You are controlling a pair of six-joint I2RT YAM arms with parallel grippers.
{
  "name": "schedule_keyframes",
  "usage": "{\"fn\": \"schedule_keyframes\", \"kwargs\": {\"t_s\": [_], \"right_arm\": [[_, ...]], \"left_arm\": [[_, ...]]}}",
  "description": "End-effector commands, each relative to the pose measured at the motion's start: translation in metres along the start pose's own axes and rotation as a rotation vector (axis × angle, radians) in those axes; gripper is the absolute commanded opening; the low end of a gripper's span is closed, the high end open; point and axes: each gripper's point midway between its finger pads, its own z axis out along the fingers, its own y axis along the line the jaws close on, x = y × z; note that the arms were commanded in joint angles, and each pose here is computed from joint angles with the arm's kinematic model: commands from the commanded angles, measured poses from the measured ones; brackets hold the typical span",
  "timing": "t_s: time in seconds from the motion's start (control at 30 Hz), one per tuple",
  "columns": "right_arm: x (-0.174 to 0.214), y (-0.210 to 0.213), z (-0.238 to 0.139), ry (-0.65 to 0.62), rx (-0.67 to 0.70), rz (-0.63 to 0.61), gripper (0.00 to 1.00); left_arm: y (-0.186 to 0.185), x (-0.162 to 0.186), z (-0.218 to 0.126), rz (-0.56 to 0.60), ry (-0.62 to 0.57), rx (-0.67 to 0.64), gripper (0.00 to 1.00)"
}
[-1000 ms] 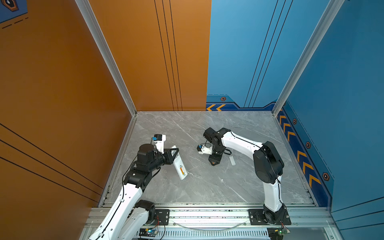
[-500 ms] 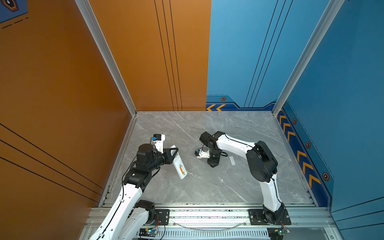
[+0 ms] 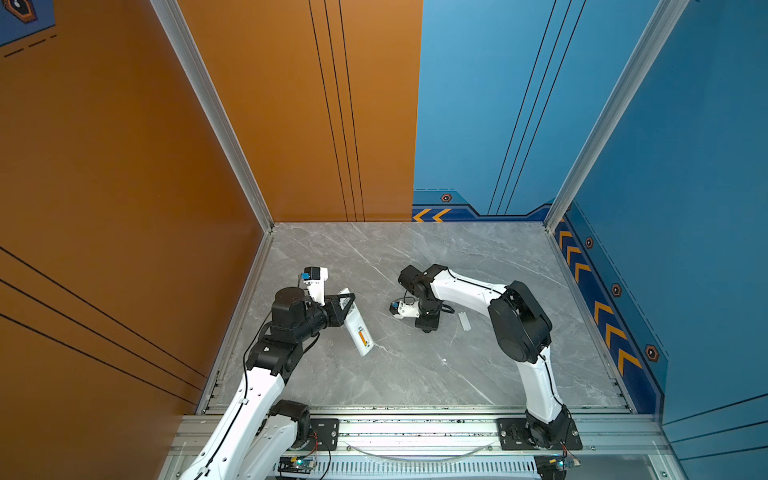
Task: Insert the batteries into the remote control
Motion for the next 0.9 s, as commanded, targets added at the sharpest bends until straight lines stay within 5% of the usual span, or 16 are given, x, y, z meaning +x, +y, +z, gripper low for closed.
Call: {"fn": "schedule_keyframes", "kwargs": {"t_s": [0.0,0.33,0.87], "right_arm": [[0.009,0.002,0.015,0.077,0.020,-0.044,0.16],[0.021,0.021,0.009,0.171,0.131,-0.265,0.00],[0.001,0.036,-0.003,0.003,0.209,-0.340,0.00]], "left_arm": [[-0.005,-0.005,-0.002,0.000,-0.022,0.035,0.00],[-0.006,-0.006,-0.003,-0.002,-0.020,0.037,0.00],[-0.008,-0.011,-0.012,0.030,-0.060,0.029,0.00]]}}
